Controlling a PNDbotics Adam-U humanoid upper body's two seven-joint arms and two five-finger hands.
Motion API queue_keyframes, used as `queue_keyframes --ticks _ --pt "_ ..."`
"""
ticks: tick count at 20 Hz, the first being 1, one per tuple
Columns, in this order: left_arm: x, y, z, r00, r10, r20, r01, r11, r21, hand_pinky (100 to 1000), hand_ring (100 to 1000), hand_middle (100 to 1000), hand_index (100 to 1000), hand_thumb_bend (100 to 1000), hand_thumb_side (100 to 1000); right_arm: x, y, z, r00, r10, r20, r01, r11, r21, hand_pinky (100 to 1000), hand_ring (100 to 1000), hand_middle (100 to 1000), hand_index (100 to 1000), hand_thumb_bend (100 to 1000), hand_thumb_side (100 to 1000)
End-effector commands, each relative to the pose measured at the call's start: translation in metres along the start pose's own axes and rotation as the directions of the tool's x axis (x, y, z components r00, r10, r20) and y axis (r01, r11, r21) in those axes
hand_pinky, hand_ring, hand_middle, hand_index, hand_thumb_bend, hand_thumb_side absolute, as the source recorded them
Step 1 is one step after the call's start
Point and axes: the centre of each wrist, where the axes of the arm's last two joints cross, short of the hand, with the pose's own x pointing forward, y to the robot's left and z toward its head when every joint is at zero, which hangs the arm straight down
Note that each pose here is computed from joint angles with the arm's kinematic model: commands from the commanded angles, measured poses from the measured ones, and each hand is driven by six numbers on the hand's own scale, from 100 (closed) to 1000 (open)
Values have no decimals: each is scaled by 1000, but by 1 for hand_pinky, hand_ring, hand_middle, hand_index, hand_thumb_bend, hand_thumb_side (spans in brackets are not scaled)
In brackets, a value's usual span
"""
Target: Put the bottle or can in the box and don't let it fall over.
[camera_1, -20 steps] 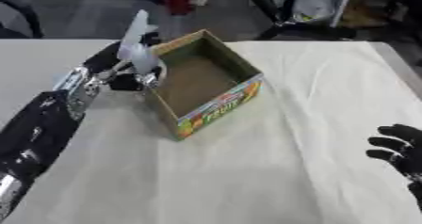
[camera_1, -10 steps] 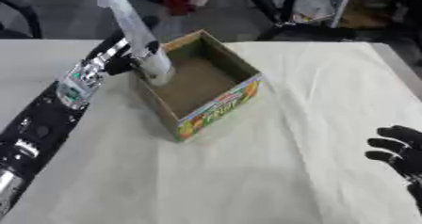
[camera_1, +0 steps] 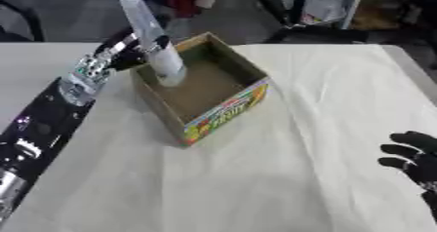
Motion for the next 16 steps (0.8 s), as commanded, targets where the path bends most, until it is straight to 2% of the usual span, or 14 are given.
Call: queue_keyframes --ticks 1,2,4,5,6,7,8,10,11,12,13,14,15,16 --pt "9 12 -8 999 11 34 -13 998 67 842 1000 936 1000 302 1000 6 -6 -2 999 31 5 -31 999 9 755 794 788 838 100 470" --pt "8 11 -8 999 16 32 -18 998 65 844 1000 940 1000 274 1000 6 -6 -2 1000 31 6 -31 999 10 755 795 788 838 100 470" --pt "6 8 -6 999 19 28 -21 998 55 822 1000 870 1000 232 1000 7 -6 -2 1000 31 8 -31 999 8 755 794 788 838 100 470" --pt "5 7 -6 999 21 28 -22 998 56 781 1000 754 935 160 954 7 -6 -2 1000 31 8 -31 1000 6 755 794 788 838 100 470" --pt "4 7 -5 999 39 24 -41 995 88 648 856 520 764 100 738 7 -6 -2 999 31 8 -31 1000 5 755 794 788 838 100 470" --pt "3 7 -4 998 63 22 -66 989 131 554 736 386 624 100 589 7 -6 -2 1000 31 8 -31 1000 6 755 795 788 838 100 470" --pt "3 7 -4 996 88 28 -91 981 171 481 647 321 551 100 553 7 -6 -2 1000 31 8 -31 1000 7 755 794 788 838 100 470" --pt "4 7 -5 992 119 50 -127 967 220 495 651 322 553 100 554 7 -6 -2 999 31 8 -31 1000 7 755 794 788 838 100 470" --pt "5 8 -5 990 126 60 -137 963 233 637 862 562 782 100 725 7 -6 -2 999 31 8 -31 999 7 756 795 788 838 100 470" --pt "6 8 -6 991 114 71 -127 968 217 751 1000 812 988 165 906 7 -6 -2 999 31 7 -31 999 7 756 795 788 838 100 470" --pt "8 8 -7 992 94 80 -107 977 186 820 1000 900 1000 203 930 7 -6 -2 999 31 7 -31 999 7 756 795 788 838 100 470" --pt "10 9 -8 992 76 98 -92 981 169 863 1000 947 1000 225 925 7 -6 -2 999 31 7 -31 999 7 756 794 788 838 100 470" --pt "11 10 -8 992 64 113 -82 983 163 863 1000 947 1000 225 925 7 -6 -2 999 31 7 -31 999 8 756 795 788 838 100 470" --pt "11 10 -8 991 58 121 -78 984 162 882 1000 996 1000 289 969 7 -6 -2 1000 31 8 -31 1000 8 756 795 788 838 100 470"
